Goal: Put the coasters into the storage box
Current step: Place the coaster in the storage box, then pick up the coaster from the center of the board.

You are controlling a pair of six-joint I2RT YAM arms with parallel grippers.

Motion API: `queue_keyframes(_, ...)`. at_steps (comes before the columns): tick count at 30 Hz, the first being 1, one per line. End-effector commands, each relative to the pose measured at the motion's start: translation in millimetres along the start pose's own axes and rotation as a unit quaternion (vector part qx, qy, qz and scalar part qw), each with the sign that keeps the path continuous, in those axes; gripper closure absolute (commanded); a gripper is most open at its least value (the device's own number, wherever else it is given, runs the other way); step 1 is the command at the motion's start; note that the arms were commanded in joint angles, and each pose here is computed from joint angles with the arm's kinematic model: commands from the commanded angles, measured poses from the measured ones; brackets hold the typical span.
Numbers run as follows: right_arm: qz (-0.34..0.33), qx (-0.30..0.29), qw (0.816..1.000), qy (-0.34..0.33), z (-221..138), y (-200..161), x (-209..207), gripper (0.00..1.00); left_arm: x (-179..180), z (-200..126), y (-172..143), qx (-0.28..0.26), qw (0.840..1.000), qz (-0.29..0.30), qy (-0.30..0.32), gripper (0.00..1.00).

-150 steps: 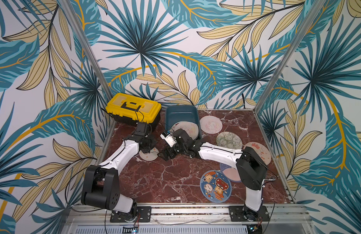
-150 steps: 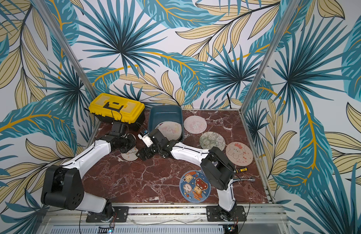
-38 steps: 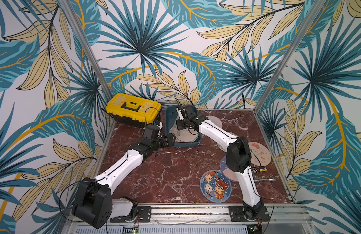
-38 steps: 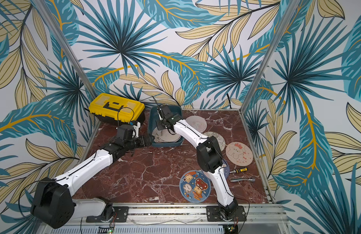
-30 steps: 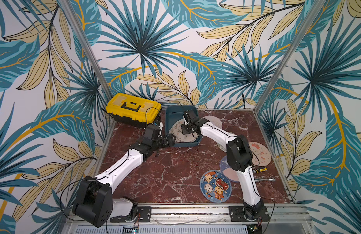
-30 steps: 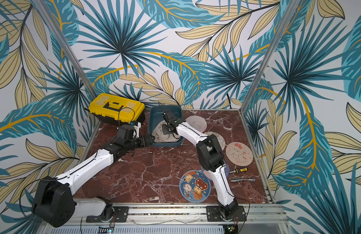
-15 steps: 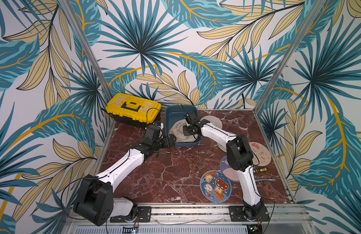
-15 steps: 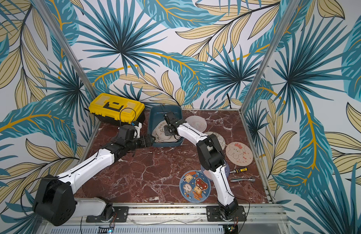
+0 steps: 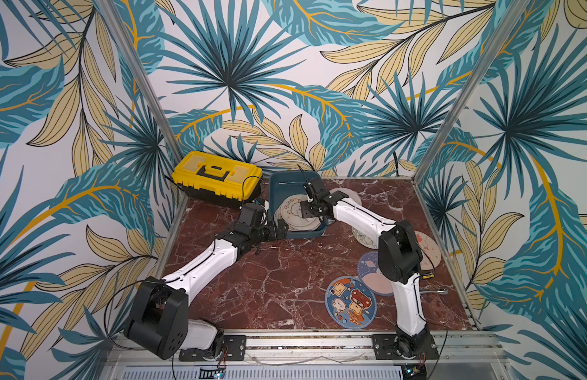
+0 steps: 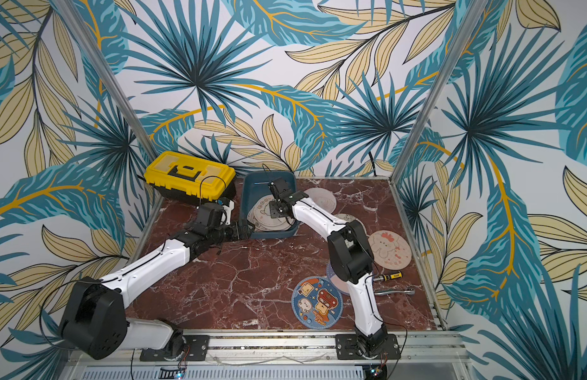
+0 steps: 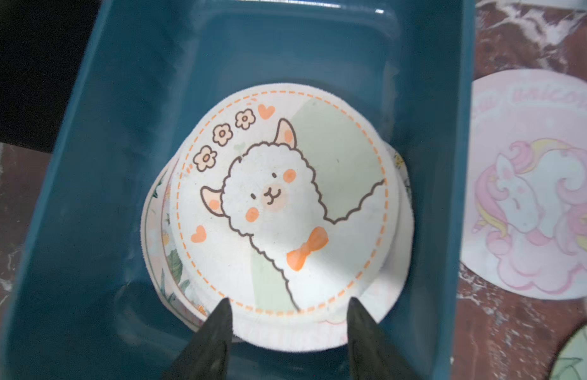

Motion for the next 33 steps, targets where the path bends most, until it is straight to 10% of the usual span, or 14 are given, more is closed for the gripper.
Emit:
queue_keyframes(1,-0.008,-0.006,1.000,-0.027,-21.7,1.6,-15.3,0.40,-14.2,-2.7,24.6,-0.027,0.999,0.023,-0.020,0.01)
queue_keyframes(33,0.073,-0.010,0.992,-0.101,-41.8,13.5,-128.6,0.29,-91.9,31.7,19.4,-0.010,0.988,0.129,-0.083,0.01)
Point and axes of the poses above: each gripper's point midway between its finger pads, its own z axis out along the fingers, its own x axis along the line the jaws close on, y = z × x, the point moved 2 cm from there along -z, back along the fingers, and after that the axes turned 14 degrees about z, right-handed, at the moved point
